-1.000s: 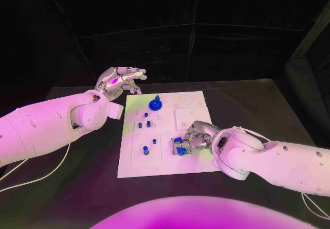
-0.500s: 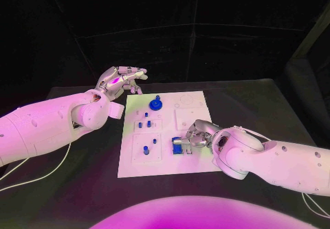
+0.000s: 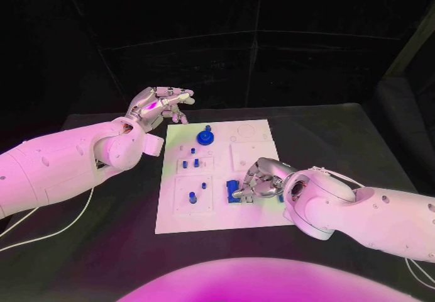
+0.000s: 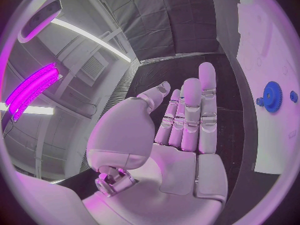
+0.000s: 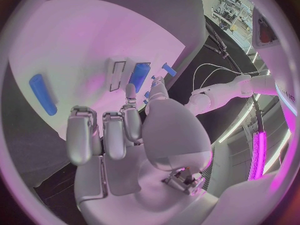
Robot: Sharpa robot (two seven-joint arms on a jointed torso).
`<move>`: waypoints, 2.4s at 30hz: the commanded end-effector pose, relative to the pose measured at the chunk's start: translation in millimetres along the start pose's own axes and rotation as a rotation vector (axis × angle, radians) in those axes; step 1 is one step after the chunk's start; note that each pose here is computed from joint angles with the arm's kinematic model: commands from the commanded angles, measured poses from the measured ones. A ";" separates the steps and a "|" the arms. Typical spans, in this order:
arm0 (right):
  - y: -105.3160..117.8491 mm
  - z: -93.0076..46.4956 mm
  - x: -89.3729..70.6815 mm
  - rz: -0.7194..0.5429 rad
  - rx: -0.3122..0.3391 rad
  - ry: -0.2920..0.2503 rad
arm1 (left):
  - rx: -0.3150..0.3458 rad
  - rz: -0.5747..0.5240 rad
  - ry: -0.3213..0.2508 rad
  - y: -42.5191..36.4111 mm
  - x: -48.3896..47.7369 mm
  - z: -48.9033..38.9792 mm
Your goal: Assemble the parts on the task board
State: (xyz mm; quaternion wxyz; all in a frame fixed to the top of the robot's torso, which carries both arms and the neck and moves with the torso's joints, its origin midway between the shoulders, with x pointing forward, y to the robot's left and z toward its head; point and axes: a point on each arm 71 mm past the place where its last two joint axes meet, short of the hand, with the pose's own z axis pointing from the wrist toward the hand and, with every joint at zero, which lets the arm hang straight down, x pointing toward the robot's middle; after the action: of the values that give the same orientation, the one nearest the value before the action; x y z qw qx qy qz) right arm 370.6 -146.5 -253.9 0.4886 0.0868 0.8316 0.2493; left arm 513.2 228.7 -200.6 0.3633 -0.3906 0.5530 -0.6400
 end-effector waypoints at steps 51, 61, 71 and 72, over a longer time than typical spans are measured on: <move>-78.1 -18.3 -32.8 -0.262 0.167 0.029 | -0.011 -0.007 0.015 5.1 0.3 -1.9; -74.4 -16.7 -29.4 -0.294 0.171 0.042 | -0.011 -0.006 0.014 5.0 -0.5 -2.5; -63.6 -11.6 -21.3 -0.318 0.140 0.052 | -0.012 -0.007 0.015 5.0 -0.5 -2.6; -62.5 -11.0 -20.7 -0.320 0.137 0.051 | -0.012 -0.007 0.015 5.0 -0.5 -2.7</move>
State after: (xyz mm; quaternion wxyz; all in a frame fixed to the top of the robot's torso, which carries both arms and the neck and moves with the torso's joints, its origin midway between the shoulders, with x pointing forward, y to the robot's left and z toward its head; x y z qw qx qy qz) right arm 380.0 -212.4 -260.2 0.5010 -0.0039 0.8563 0.1257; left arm 511.3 230.4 -207.2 0.3591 -0.3913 0.5601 -0.6358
